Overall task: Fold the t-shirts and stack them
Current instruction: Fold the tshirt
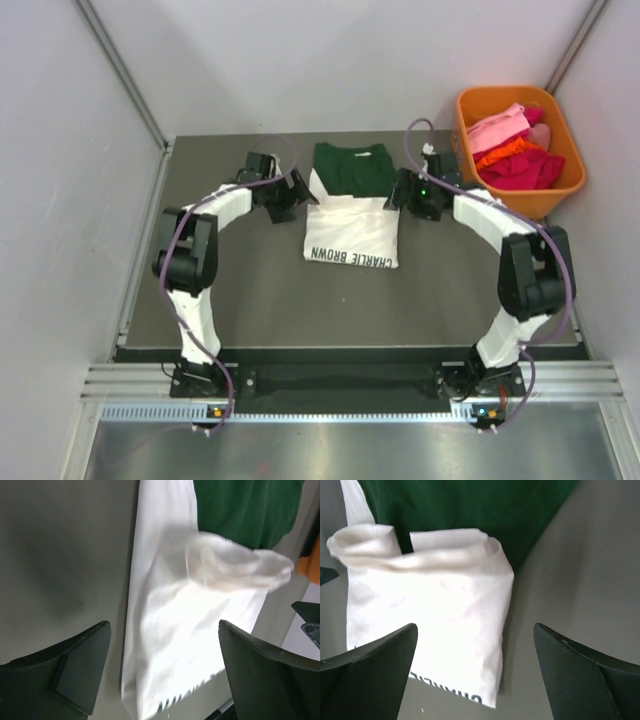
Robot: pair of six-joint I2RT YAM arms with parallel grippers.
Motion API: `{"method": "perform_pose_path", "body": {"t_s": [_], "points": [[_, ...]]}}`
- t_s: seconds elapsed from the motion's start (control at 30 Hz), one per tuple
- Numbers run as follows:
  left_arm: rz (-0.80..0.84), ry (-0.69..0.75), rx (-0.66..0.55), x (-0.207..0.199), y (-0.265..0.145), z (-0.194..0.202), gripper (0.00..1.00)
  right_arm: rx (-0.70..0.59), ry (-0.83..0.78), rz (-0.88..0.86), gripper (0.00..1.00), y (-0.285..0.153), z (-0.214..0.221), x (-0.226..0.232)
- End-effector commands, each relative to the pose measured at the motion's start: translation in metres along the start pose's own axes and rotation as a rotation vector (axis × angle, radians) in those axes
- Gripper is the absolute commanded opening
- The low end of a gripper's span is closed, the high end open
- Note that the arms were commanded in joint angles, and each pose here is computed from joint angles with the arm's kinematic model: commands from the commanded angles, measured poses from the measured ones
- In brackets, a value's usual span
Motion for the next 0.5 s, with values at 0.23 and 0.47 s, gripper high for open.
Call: {"method": "perform_pose_path", "body": {"t_s": [0.23,0.47], "points": [[-0.046,0.121,-0.116,0.0,-0.084,0.032,0.93,-0.173,-0.013,-0.023,1.0,-0.06,0.016,-0.015],[-0.081,0.154,-0.129,0.008,-0.108,0.05,0.9,-0.147,-0.031,-0.057,0.94,-0.073,0.046,-0.022]]}}
Point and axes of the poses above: each gripper's point midway between its finger pads, its own y axis out along the fingers, its own x axis along the line the jaws close on, z = x × y, the point moved 1 cm from there along -y, back along the fingers, and after that the axes turned 5 degrees about y, right-handed, at the moved point
